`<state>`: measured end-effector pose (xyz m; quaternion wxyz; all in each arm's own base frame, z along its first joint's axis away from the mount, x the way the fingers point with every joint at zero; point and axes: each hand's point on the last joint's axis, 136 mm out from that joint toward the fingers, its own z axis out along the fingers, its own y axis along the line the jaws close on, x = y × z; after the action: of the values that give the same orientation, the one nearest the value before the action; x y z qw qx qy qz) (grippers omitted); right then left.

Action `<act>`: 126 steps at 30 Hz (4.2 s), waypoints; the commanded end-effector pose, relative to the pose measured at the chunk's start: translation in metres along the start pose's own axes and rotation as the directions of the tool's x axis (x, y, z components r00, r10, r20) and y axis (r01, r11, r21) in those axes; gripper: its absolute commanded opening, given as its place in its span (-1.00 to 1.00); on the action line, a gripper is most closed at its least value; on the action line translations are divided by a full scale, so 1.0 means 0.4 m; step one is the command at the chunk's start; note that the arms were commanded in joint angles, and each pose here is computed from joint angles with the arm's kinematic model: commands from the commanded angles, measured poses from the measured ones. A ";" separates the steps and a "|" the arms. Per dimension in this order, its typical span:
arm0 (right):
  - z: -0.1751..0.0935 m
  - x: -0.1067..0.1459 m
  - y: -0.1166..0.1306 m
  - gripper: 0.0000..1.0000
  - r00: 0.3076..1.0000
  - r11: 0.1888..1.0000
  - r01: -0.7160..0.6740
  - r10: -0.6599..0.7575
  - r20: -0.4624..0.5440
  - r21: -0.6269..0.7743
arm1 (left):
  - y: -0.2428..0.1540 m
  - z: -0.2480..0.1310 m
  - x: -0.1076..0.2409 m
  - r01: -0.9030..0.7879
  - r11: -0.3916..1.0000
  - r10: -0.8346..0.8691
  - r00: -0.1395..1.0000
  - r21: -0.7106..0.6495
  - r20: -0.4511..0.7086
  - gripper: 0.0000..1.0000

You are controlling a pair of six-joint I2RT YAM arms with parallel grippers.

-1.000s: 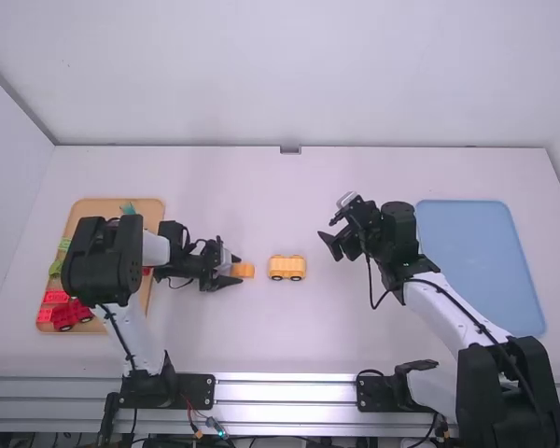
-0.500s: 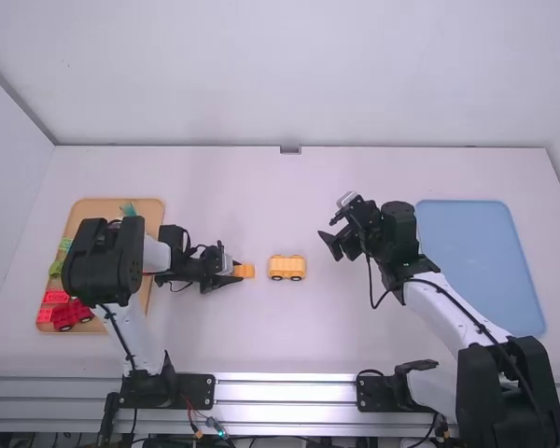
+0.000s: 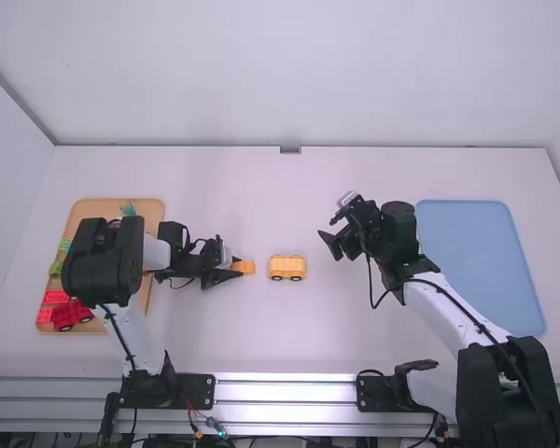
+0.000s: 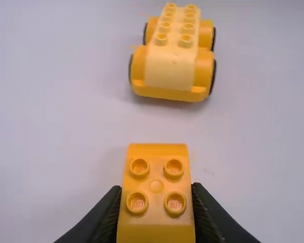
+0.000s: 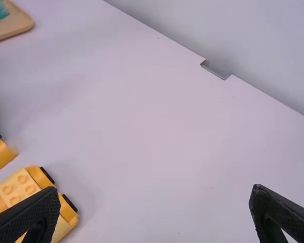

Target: Assemble lego blocks to make yellow taxi

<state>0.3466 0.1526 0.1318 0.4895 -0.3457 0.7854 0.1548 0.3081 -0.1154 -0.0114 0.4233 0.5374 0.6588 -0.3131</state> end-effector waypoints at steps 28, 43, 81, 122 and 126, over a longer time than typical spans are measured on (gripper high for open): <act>0.087 0.178 0.234 0.97 0.940 0.774 0.340 -0.268 0.211 -0.534 | -0.050 0.034 -0.232 -0.139 0.987 0.131 0.986 0.084 0.101 -0.71; 0.193 0.235 0.299 0.98 0.922 0.698 0.352 -0.142 0.361 -0.624 | -0.067 0.095 -0.242 -0.095 0.989 0.090 0.995 0.113 0.050 -0.82; 0.254 0.307 0.293 -0.17 0.960 0.760 0.280 -0.203 0.195 -0.586 | -0.060 0.156 -0.239 -0.002 0.991 -0.007 0.997 0.131 0.073 -0.91; 0.223 0.286 0.287 0.79 0.968 0.770 0.229 -0.115 0.224 -0.596 | -0.061 0.165 -0.226 0.002 0.993 -0.007 0.999 0.120 0.038 -0.97; 0.228 0.294 0.288 0.78 0.971 0.754 0.225 -0.121 0.207 -0.616 | -0.060 0.165 -0.226 0.002 0.993 -0.006 0.999 0.120 0.039 -0.97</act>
<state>0.2995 0.2385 -0.0272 0.4093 -0.5286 0.6389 0.3806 0.3117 -0.2151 0.0395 0.4076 0.5534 0.6365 -0.3500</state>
